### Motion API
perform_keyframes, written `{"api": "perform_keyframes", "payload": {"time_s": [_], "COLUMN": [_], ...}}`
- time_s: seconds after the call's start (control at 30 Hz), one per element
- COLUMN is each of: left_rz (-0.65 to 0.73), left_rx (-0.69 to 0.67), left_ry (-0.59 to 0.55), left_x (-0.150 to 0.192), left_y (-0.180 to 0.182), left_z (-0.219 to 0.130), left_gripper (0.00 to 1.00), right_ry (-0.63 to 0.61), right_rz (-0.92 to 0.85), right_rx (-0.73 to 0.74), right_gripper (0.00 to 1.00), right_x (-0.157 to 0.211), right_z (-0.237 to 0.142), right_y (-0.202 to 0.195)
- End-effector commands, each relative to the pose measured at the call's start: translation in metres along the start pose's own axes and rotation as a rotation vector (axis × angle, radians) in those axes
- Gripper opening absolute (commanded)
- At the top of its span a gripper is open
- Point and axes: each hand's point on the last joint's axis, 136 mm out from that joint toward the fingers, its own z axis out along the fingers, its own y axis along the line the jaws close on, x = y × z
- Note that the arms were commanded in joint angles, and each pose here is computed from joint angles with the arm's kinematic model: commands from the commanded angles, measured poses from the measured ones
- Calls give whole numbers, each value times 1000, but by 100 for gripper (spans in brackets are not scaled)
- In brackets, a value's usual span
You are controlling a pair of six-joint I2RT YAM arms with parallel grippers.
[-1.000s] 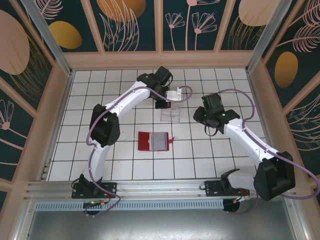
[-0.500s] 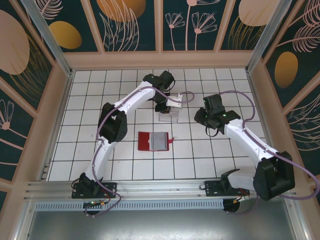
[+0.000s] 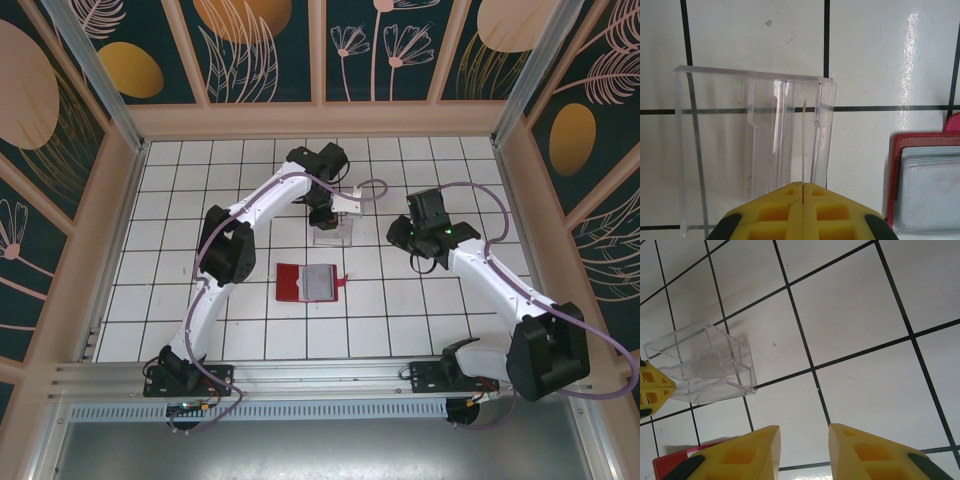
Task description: Take the credit cards out of the card holder
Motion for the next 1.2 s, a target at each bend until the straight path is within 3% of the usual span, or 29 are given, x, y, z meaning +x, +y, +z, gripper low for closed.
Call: {"api": "perform_keyframes", "payload": {"time_s": [0.0, 0.33, 0.43, 0.5, 0.83, 0.97, 1.17], "left_rz": [-47, -21, -15, -9, 11, -92, -391], "left_rx": [39, 37, 24, 1, -137, -207, -345], "left_ry": [12, 15, 19, 21, -87, -146, -309], "left_x": [0, -1, -1, -2, -30, -39, -48], "left_y": [-7, -3, 1, 5, 22, 31, 49], "left_z": [2, 9, 10, 8, -41, -56, -80], "left_gripper": [2, 5, 10, 20, 29, 32, 35], "right_ry": [-6, -12, -14, -21, -13, 35, 133], "right_rz": [-13, -11, -11, -12, -32, -73, -141], "right_rx": [-17, -11, -8, -6, -43, -76, -96], "right_gripper": [32, 32, 32, 32, 32, 32, 32], "right_x": [-1, -2, -3, -4, 0, 14, 42], "right_z": [-2, -5, -6, -7, -10, -3, 12], "right_y": [2, 0, 0, 0, 16, 33, 52]}}
